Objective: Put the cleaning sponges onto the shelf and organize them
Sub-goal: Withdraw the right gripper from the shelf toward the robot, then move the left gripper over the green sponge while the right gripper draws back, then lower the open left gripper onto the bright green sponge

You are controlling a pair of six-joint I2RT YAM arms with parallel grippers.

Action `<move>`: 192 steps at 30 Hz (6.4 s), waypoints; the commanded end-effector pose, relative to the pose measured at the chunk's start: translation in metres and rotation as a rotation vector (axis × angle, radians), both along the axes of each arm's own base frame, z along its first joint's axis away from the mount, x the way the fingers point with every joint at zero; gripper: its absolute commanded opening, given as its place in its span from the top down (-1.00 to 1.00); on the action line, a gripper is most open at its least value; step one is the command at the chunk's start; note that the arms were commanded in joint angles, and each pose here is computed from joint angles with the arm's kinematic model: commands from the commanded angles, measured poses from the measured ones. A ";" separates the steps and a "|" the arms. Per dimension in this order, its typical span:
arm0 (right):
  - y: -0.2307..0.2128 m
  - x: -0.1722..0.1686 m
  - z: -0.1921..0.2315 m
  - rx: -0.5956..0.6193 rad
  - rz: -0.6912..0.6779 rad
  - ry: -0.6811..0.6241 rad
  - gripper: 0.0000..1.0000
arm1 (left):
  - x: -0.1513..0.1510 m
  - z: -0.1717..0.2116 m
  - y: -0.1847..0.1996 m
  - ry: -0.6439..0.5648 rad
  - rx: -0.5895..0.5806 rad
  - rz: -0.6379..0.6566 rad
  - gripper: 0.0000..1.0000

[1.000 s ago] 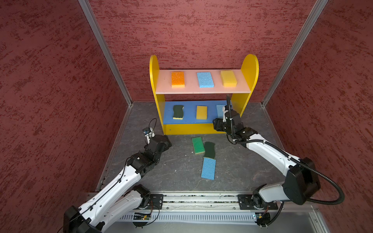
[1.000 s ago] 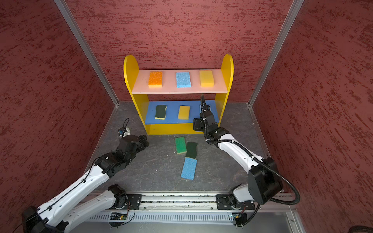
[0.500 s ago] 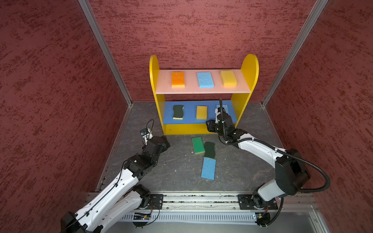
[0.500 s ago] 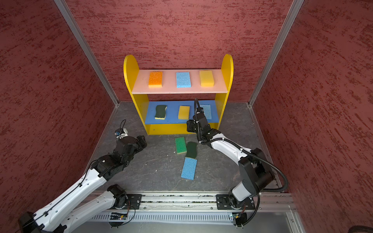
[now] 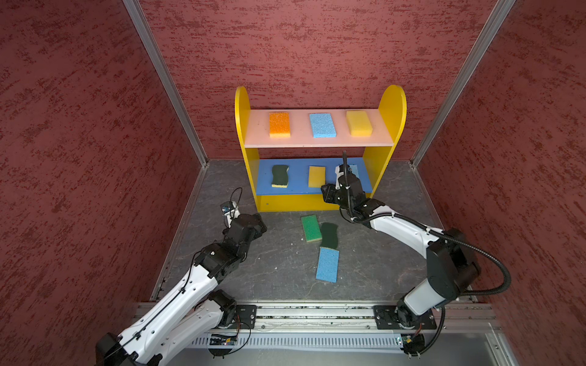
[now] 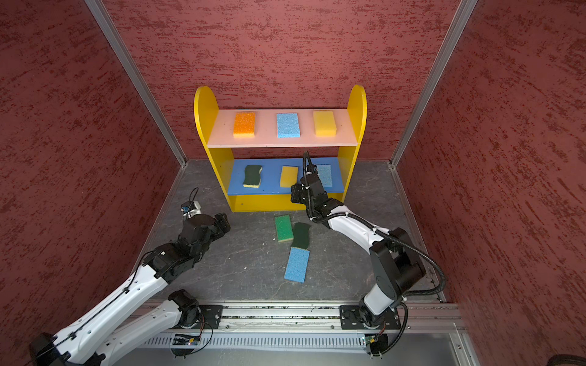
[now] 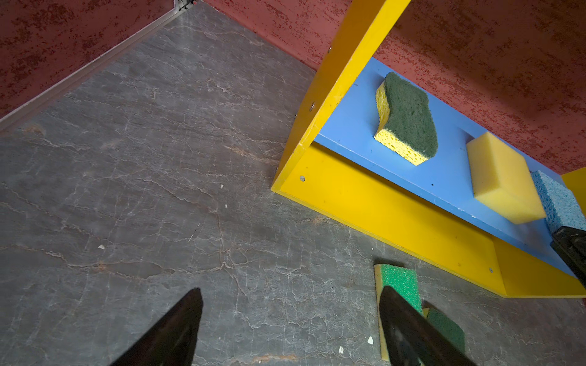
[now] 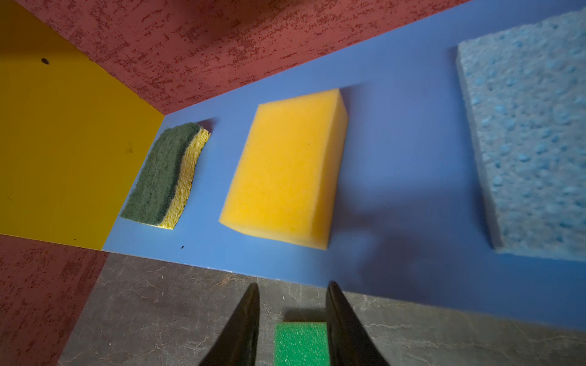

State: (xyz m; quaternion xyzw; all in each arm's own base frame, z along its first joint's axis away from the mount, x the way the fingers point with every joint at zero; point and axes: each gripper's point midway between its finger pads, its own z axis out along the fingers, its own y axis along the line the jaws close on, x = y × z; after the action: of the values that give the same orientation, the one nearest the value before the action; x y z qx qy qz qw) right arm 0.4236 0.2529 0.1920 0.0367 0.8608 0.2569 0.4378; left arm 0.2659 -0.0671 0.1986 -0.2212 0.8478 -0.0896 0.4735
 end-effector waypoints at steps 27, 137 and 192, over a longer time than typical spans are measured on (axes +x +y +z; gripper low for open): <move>-0.003 0.019 0.001 -0.061 -0.060 -0.030 0.34 | 0.002 -0.002 0.003 0.011 0.024 0.005 -0.76; -0.186 -0.194 -0.076 -0.179 -0.439 0.352 -0.98 | 0.009 -0.097 -0.217 0.368 0.074 -0.389 -0.84; -0.179 -0.189 -0.077 -0.196 -0.382 0.333 -0.97 | 0.030 -0.183 -0.196 0.636 0.087 -0.311 -0.75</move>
State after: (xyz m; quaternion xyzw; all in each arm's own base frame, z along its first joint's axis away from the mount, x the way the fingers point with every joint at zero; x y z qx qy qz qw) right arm 0.2251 0.0726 0.1014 0.1936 0.9282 0.0677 0.3106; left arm 0.3076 -0.2826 0.0264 -0.0776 0.9749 -0.0752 0.1944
